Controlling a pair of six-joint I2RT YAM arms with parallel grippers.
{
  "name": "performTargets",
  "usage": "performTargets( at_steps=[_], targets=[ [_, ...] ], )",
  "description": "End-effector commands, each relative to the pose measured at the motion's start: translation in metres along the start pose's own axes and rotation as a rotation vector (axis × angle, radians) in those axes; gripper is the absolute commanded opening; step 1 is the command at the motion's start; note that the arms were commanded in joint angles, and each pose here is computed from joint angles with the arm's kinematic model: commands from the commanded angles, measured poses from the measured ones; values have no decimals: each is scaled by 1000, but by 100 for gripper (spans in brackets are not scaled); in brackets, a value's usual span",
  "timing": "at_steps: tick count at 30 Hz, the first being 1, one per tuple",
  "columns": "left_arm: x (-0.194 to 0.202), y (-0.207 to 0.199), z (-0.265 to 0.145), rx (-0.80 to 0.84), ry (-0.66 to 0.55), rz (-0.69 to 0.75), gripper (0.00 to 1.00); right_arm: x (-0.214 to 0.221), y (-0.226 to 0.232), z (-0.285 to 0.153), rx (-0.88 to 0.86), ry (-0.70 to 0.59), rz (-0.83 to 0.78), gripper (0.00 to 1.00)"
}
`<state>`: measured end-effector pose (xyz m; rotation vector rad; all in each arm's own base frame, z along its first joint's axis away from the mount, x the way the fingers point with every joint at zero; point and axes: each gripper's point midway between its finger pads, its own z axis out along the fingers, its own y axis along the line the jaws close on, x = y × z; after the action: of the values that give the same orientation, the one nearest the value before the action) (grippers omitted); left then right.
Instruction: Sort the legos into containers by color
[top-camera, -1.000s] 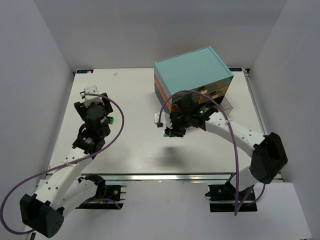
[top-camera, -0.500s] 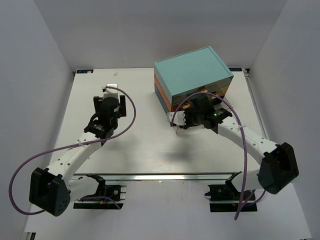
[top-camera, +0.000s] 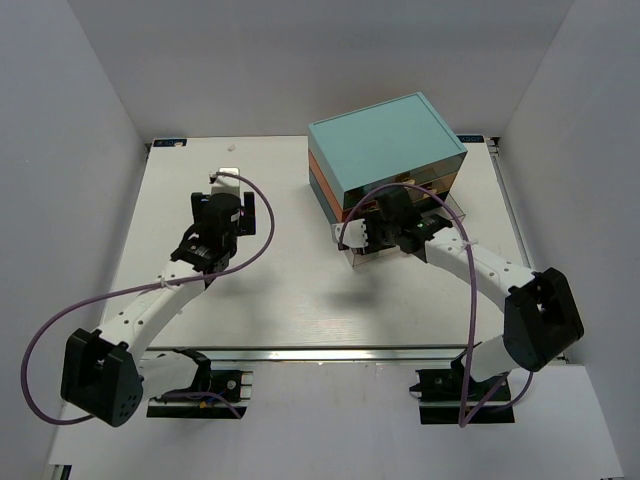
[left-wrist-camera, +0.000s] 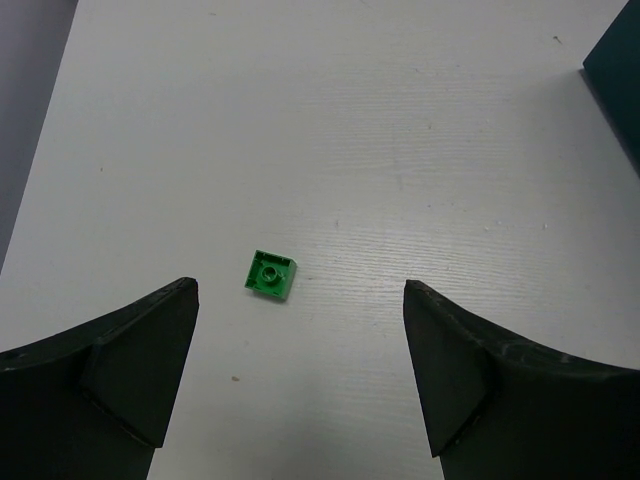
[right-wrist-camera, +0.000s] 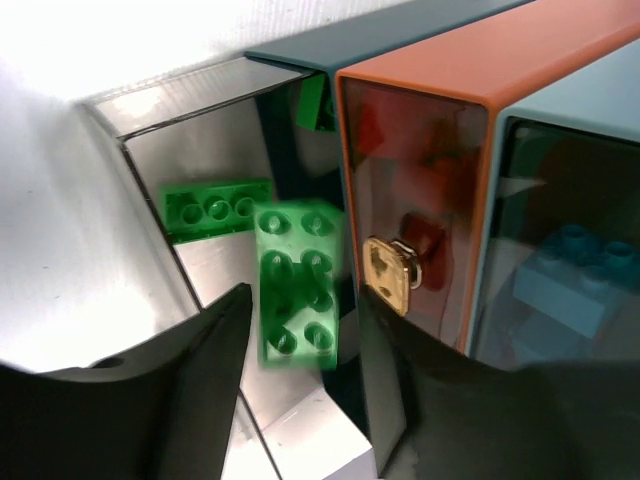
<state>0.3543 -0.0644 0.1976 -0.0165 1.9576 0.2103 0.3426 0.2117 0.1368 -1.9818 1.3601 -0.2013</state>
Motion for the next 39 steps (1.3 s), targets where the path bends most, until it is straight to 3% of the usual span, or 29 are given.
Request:
performTargets(
  at_steps=[1, 6, 9, 10, 12, 13, 15, 16, 17, 18, 19, 20, 22, 23, 27, 39],
  targets=[
    [-12, -6, 1, 29, -2, -17, 93, -1, -16, -1, 61, -4, -19, 56],
    [-1, -9, 9, 33, 46, -1, 93, -4, -17, -5, 65, -20, 1, 58],
    [1, -9, 13, 34, 59, -5, 91, -13, -23, -18, 92, -60, 55, 54],
    [2, -8, 15, 33, 64, -11, 87, -24, -23, -23, 94, -114, 134, 52],
    [5, -4, 19, 29, 80, -21, 77, -43, -37, -49, 156, -222, 273, 40],
    [6, -5, 21, 42, 88, -27, 58, -59, -35, -59, 142, -321, 487, 3],
    [9, 1, 29, 35, 116, -53, 41, -78, -47, -94, 214, -460, 682, 0],
    [18, 0, 38, 36, 151, -52, 35, -81, -28, -93, 180, -496, 798, 0],
    [23, -4, 43, 59, 180, -69, 31, -91, -19, -99, 138, -565, 942, 0],
    [25, 2, 49, 44, 210, -82, 31, -97, -19, -117, 143, -637, 958, 0],
    [39, 2, 60, 36, 266, -79, 33, -109, 4, -116, 31, -685, 967, 31],
    [45, 0, 64, 44, 295, -96, 49, -112, 11, -119, -5, -705, 976, 51],
    [60, 5, 75, 30, 364, -104, 67, -110, 21, -125, -19, -731, 970, 68],
    [68, 7, 75, 24, 400, -115, 75, -107, 22, -128, -2, -734, 962, 70],
    [85, 14, 84, -1, 469, -139, 80, -93, 19, -138, 59, -743, 946, 70],
    [128, 19, 102, 5, 605, -120, 78, -94, 24, -154, 63, -779, 932, 64]
  ],
)
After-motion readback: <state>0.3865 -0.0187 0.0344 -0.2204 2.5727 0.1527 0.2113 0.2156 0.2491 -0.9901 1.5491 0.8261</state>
